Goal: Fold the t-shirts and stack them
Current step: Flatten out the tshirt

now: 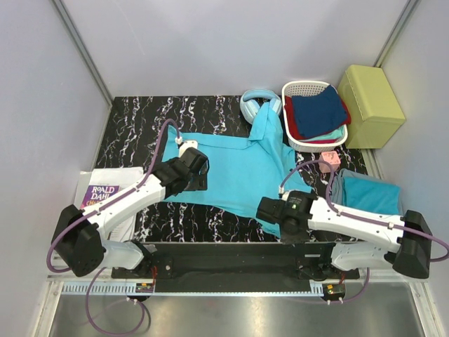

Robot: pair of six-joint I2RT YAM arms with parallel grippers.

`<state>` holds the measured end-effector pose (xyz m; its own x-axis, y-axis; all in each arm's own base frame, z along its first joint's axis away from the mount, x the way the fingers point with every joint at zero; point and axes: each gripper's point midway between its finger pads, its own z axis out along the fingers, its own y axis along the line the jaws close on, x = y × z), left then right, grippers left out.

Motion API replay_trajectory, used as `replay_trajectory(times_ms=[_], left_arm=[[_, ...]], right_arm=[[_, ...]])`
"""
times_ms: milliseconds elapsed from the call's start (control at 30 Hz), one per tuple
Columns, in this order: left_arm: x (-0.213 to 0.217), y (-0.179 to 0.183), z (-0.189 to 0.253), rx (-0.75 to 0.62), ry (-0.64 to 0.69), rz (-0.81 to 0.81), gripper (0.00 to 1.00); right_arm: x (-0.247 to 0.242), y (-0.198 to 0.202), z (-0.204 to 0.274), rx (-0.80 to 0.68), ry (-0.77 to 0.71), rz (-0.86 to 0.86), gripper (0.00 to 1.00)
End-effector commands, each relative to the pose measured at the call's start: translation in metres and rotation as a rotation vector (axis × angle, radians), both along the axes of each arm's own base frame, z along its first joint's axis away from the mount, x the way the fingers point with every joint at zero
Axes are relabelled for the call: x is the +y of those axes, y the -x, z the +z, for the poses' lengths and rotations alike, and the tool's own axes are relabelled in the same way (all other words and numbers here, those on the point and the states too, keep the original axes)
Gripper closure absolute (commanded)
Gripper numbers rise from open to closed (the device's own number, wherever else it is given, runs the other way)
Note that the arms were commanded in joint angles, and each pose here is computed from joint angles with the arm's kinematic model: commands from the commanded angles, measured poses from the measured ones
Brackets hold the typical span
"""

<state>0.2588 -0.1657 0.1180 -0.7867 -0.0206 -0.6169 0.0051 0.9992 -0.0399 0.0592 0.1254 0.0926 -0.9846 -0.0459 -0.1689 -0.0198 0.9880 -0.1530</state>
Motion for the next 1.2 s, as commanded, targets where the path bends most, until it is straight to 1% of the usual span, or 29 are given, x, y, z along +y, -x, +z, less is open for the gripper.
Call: replay_trajectory(times_ms=[0,33,67,100,133,167,200,233,267,300,333,367,400,433,500,533,600,633,667,700,733,900,933,1067,1167], left_arm=[[-0.009,-0.01,0.018,-0.064,0.045,-0.001,0.27],[-0.009,-0.013,0.023,-0.079,0.042,-0.007,0.27],[-0.007,-0.015,0.027,-0.095,0.031,0.0,0.26],[-0.005,-0.017,0.031,-0.104,0.023,0.002,0.26],[-0.006,-0.021,0.038,-0.123,0.023,0.003,0.25],[-0.004,-0.023,0.043,-0.138,0.014,0.008,0.25],[-0.004,-0.025,0.046,-0.145,0.013,0.007,0.25],[-0.002,-0.028,0.049,-0.153,0.009,0.012,0.25],[-0.002,-0.033,0.055,-0.162,0.016,0.016,0.25],[-0.001,-0.034,0.055,-0.159,0.022,0.02,0.24],[0.006,-0.039,0.056,-0.158,0.026,0.041,0.24],[0.007,-0.042,0.057,-0.154,0.034,0.049,0.24],[0.016,-0.047,0.057,-0.153,0.035,0.075,0.24],[0.019,-0.049,0.057,-0.15,0.037,0.085,0.24],[0.025,-0.051,0.056,-0.143,0.048,0.1,0.25],[0.028,-0.051,0.057,-0.146,0.052,0.113,0.24],[0.03,-0.048,0.059,-0.152,0.059,0.119,0.24],[0.03,-0.047,0.057,-0.149,0.064,0.123,0.24],[0.031,-0.045,0.057,-0.149,0.069,0.124,0.24],[0.032,-0.042,0.053,-0.139,0.065,0.124,0.25],[0.032,-0.04,0.049,-0.13,0.067,0.127,0.25],[0.036,-0.026,0.037,-0.099,0.073,0.124,0.25],[0.037,-0.025,0.037,-0.1,0.076,0.126,0.25],[0.04,-0.019,0.031,-0.088,0.072,0.124,0.25],[0.042,-0.016,0.031,-0.088,0.07,0.121,0.26]], right_arm=[[0.04,-0.055,0.053,-0.244,-0.078,0.054,0.64],[0.049,-0.067,0.059,-0.28,-0.057,0.076,0.55],[0.058,-0.079,0.069,-0.321,-0.049,0.125,0.49],[0.074,-0.099,0.094,-0.405,-0.075,0.132,0.38],[0.082,-0.113,0.093,-0.411,-0.035,0.142,0.35],[0.093,-0.126,0.099,-0.435,-0.038,0.176,0.34],[0.107,-0.14,0.112,-0.472,-0.077,0.175,0.33],[0.112,-0.156,0.11,-0.474,-0.087,0.159,0.33],[0.126,-0.175,0.115,-0.507,-0.146,0.16,0.33],[0.136,-0.183,0.115,-0.489,-0.205,0.157,0.33],[0.133,-0.204,0.108,-0.486,-0.207,0.124,0.33],[0.138,-0.22,0.107,-0.503,-0.231,0.127,0.33],[0.143,-0.23,0.107,-0.493,-0.254,0.123,0.34],[0.143,-0.242,0.094,-0.471,-0.237,0.119,0.35],[0.146,-0.266,0.09,-0.472,-0.243,0.124,0.39],[0.148,-0.274,0.073,-0.443,-0.219,0.128,0.43],[0.151,-0.294,0.067,-0.442,-0.212,0.139,0.49],[0.152,-0.3,0.048,-0.406,-0.193,0.145,0.53],[0.155,-0.307,0.041,-0.402,-0.193,0.153,0.58],[0.157,-0.316,0.041,-0.403,-0.205,0.147,0.58],[0.16,-0.321,0.021,-0.368,-0.189,0.152,0.59],[0.177,-0.336,0.004,-0.347,-0.196,0.176,0.61],[0.177,-0.338,-0.008,-0.33,-0.182,0.178,0.61],[0.181,-0.344,-0.034,-0.277,-0.187,0.175,0.7],[0.185,-0.346,-0.047,-0.256,-0.189,0.175,0.75]])
